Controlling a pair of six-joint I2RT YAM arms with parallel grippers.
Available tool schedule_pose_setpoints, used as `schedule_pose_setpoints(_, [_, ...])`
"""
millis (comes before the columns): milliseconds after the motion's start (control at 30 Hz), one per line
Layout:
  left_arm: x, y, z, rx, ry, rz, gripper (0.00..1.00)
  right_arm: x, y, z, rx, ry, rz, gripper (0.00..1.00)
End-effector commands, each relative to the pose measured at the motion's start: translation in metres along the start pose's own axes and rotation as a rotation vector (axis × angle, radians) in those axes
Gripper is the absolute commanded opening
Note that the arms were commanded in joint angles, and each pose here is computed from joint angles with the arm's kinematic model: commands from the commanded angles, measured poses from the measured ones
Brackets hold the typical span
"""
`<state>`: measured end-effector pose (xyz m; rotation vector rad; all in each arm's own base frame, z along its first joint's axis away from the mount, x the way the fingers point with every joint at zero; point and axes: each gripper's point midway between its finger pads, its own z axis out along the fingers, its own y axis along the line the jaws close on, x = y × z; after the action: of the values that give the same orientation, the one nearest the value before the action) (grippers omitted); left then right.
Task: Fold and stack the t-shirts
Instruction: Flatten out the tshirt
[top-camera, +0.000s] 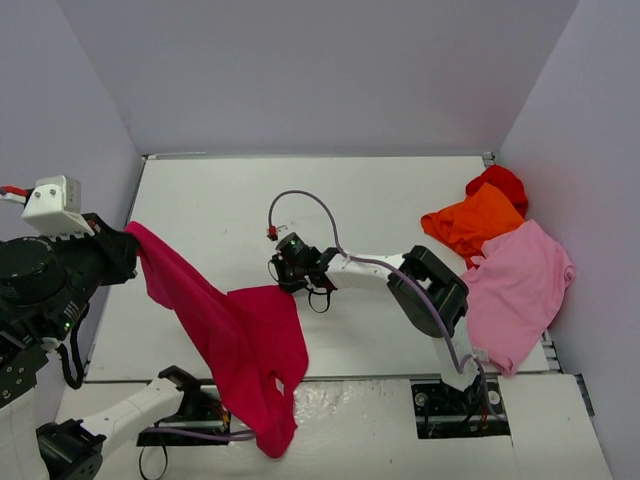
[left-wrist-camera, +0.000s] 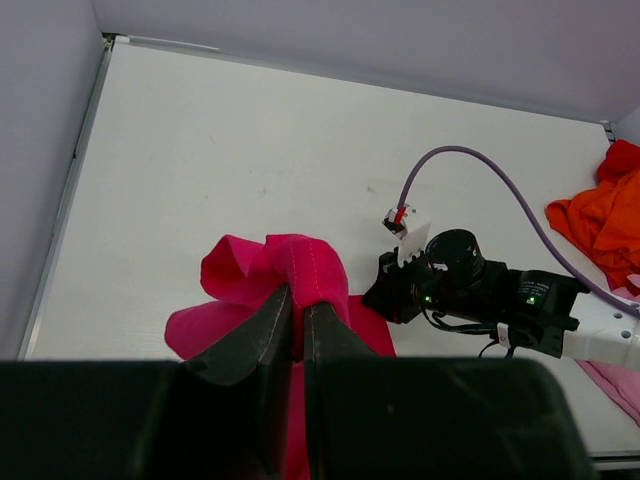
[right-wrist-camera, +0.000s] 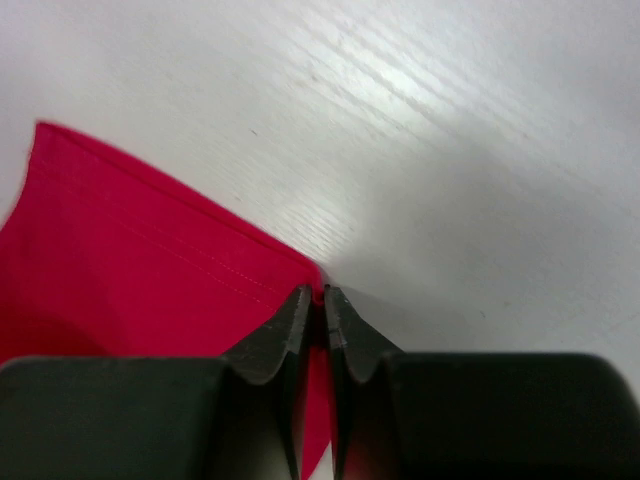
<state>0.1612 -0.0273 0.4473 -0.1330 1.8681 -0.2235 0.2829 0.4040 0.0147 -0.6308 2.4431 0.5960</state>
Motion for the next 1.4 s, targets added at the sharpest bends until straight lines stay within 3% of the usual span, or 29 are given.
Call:
schedule_pose_setpoints(0, [-0.015,0.0,0.001,-0.01,-0.061,-0.008,0.0,0.029,-0.03,-0.018,0.127,0.08,-0.01,0.0])
schedule_pose_setpoints(100, [-0.014,0.002,0.004,-0.025,-0.06,0.001,0.0,0.021,-0.038,-0.034,0.164,0.06,-0.008,0.0])
schedule_pose_setpoints(300, [-0.018,0.009,0.018,-0.092,-0.08,0.03,0.0,-0.068,-0.078,-0.082,0.244,-0.125,0.052,0.0])
schedule_pose_setpoints(433, [-0.033,0.013,0.025,-0.142,-0.143,0.026,0.0,-0.154,-0.111,-0.156,0.294,-0.321,0.095,0.0])
schedule_pose_setpoints(667, [-0.052,0.013,0.026,-0.152,-0.216,0.02,0.0,-0.247,-0.168,-0.305,0.41,-0.633,0.163,0.0])
schedule_pose_setpoints(967, [-0.079,0.038,-0.003,-0.237,-0.37,-0.027,0.0,-0.286,-0.211,-0.475,0.649,-0.918,0.178,0.0])
schedule_pose_setpoints(1367, [-0.065,0.053,-0.001,-0.315,-0.357,-0.002,0.0,-0.263,-0.235,-0.542,0.853,-1.003,0.248,0.0])
